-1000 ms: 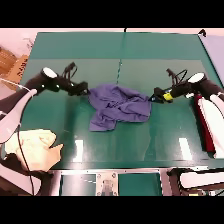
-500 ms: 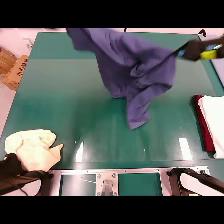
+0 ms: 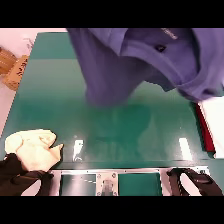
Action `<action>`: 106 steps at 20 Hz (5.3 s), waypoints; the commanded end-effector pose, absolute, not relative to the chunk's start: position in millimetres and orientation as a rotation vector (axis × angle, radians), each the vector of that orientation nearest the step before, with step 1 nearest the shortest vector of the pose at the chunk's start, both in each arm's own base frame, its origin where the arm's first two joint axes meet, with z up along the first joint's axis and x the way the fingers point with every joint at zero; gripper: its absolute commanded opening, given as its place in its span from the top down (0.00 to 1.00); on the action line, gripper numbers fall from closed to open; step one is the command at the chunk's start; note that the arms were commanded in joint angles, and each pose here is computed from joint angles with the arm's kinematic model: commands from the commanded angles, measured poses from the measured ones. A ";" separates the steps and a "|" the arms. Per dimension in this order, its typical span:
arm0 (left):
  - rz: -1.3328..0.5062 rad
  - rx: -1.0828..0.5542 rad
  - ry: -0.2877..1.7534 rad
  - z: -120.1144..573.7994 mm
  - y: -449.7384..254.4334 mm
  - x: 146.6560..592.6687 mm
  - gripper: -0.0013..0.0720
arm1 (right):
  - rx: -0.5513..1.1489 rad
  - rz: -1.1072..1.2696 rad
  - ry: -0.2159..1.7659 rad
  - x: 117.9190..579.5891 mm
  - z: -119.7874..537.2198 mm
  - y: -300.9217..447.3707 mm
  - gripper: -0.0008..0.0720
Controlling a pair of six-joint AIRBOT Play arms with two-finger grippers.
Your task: Fold the shirts.
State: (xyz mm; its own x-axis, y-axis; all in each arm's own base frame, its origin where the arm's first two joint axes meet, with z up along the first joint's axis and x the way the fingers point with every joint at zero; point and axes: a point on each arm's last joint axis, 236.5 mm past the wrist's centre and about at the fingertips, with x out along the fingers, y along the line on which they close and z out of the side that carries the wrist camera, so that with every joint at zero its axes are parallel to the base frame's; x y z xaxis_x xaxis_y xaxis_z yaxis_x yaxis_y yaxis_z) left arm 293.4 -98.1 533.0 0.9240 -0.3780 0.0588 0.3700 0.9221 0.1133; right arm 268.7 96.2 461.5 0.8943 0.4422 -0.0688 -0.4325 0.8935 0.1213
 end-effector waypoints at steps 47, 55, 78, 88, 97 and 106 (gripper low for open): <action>-0.395 0.018 1.310 -5.9 -116.1 493.2 0.95 | 0.925 0.036 1.329 278.2 -100.9 101.6 0.57; -0.259 0.182 1.462 14.2 -63.3 443.2 0.96 | 0.749 0.057 1.293 402.5 -67.1 11.8 0.97; -0.099 0.410 1.427 12.4 1.5 384.8 0.18 | 0.806 0.046 1.455 371.2 -33.5 -26.8 0.57; -0.373 0.236 1.366 18.0 -69.4 386.9 0.18 | 0.953 0.063 1.443 282.4 -107.4 66.0 0.57; -0.399 0.205 1.377 18.4 -77.2 382.3 0.18 | 0.867 0.169 1.509 276.6 -116.7 111.1 0.79; -0.691 0.394 1.318 13.1 -201.0 343.0 0.18 | 0.948 0.016 1.383 302.3 -107.9 25.2 0.97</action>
